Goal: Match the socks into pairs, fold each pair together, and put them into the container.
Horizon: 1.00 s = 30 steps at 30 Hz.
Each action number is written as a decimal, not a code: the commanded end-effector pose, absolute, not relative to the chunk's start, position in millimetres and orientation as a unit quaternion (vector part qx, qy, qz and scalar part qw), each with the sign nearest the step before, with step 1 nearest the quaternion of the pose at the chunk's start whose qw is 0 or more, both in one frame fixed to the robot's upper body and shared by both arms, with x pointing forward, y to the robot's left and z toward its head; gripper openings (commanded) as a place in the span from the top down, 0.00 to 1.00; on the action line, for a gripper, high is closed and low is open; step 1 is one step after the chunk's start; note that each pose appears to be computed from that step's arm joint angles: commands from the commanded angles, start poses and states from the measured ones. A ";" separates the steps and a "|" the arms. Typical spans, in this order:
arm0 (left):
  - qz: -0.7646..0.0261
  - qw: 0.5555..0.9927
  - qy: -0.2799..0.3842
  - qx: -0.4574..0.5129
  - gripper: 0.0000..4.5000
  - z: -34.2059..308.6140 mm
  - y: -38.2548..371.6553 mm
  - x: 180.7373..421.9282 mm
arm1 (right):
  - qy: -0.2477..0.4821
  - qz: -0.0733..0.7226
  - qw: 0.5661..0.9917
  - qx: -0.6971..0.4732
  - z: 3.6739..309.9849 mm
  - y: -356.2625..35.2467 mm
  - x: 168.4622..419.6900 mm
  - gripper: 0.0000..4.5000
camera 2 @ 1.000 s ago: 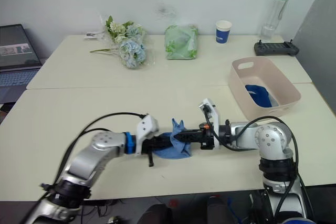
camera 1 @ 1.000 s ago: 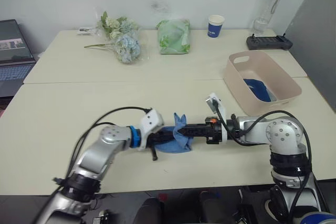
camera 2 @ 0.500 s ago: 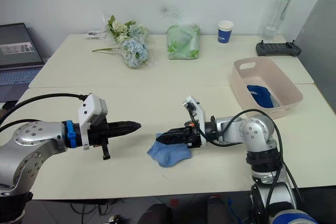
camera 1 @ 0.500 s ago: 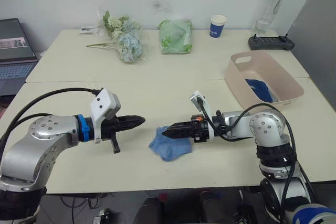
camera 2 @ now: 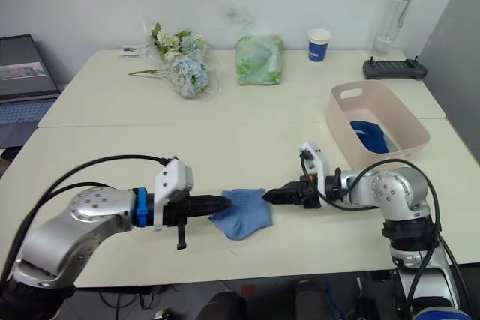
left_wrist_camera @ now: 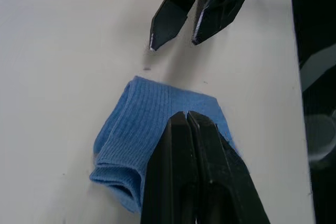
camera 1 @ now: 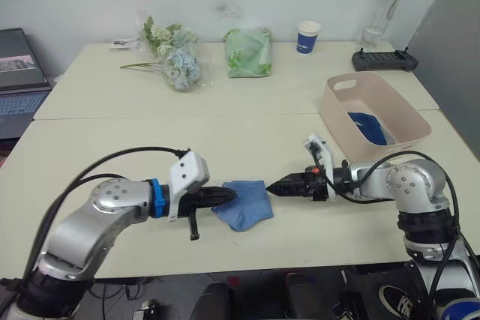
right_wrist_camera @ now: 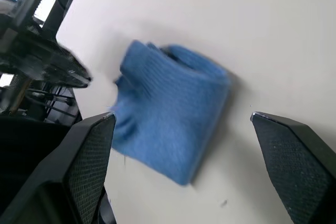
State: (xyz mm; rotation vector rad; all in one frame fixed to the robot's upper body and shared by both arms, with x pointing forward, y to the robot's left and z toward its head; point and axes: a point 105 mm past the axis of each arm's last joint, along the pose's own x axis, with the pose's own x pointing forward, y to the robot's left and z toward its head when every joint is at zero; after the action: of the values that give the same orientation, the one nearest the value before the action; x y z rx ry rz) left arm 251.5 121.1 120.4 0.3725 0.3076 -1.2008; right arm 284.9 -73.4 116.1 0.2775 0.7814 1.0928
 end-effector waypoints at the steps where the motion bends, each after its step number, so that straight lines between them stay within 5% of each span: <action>1: -0.543 0.793 0.155 0.229 1.00 94.1 126.6 260.6 | 0.346 0.517 0.776 0.109 116.1 -65.4 284.3 0.02; 6: -0.528 0.784 0.187 0.267 1.00 65.9 137.8 266.0 | 0.360 0.523 0.765 0.107 103.6 -54.0 283.3 0.02; 20: -0.515 0.805 0.159 0.249 1.00 78.9 140.3 273.0 | 0.392 0.549 0.716 0.180 87.2 -12.1 283.4 0.02; 24: -0.513 0.811 0.146 0.241 1.00 88.2 139.2 275.3 | 0.393 0.552 0.714 0.179 87.4 -10.8 282.6 0.22; 30: -0.509 0.819 0.132 0.232 1.00 94.8 138.9 276.3 | 0.388 0.533 0.731 0.174 83.5 -14.7 287.6 0.71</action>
State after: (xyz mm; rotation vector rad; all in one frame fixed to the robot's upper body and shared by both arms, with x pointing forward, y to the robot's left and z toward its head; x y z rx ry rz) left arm 274.0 139.0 85.3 0.4956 0.3226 -1.1016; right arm 284.1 -13.7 79.5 0.3817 0.8854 1.1845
